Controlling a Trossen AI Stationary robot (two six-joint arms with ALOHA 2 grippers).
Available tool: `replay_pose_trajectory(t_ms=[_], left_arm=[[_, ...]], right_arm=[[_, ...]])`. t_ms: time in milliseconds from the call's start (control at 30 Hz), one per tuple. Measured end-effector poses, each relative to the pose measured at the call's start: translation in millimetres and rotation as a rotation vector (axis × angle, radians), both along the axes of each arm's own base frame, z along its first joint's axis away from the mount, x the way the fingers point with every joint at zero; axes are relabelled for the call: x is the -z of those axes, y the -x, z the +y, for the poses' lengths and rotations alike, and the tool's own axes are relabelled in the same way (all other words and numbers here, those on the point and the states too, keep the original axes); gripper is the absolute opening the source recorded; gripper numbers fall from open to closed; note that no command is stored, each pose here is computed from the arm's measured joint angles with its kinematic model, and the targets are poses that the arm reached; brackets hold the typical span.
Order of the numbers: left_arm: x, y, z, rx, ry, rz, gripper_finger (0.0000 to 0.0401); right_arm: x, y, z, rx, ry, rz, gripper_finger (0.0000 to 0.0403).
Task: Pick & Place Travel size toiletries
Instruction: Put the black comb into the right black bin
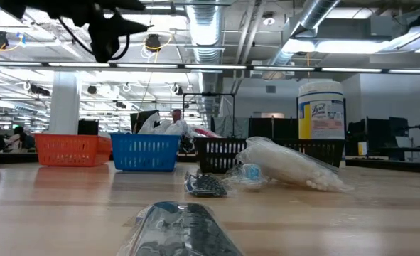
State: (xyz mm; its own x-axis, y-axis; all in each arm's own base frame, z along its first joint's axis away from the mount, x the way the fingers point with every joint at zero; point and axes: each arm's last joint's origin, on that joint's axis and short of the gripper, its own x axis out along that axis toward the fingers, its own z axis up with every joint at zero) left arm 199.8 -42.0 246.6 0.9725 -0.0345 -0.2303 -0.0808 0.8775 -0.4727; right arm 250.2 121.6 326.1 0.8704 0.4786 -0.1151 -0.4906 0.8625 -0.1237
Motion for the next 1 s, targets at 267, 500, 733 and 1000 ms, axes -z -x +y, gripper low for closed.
replay_pose_trajectory(t_ms=[267, 500, 733, 1000], left_arm=[[22, -21, -27, 0.089, -0.020, 0.037, 0.0140], [52, -36, -44, 0.117, -0.050, 0.119, 0.0140], [59, -39, -70, 0.171, -0.124, 0.030, 0.0140], [68, -41, -82, 0.123, -0.045, 0.021, 0.0140]], right_arm=[[26, -10, 32, -0.083, 0.039, 0.053, 0.0295], [30, -26, 44, -0.083, 0.038, 0.080, 0.0295], [48, -31, 49, -0.015, -0.180, 0.356, 0.0295], [94, -34, 76, 0.092, -0.247, 0.601, 0.0295]])
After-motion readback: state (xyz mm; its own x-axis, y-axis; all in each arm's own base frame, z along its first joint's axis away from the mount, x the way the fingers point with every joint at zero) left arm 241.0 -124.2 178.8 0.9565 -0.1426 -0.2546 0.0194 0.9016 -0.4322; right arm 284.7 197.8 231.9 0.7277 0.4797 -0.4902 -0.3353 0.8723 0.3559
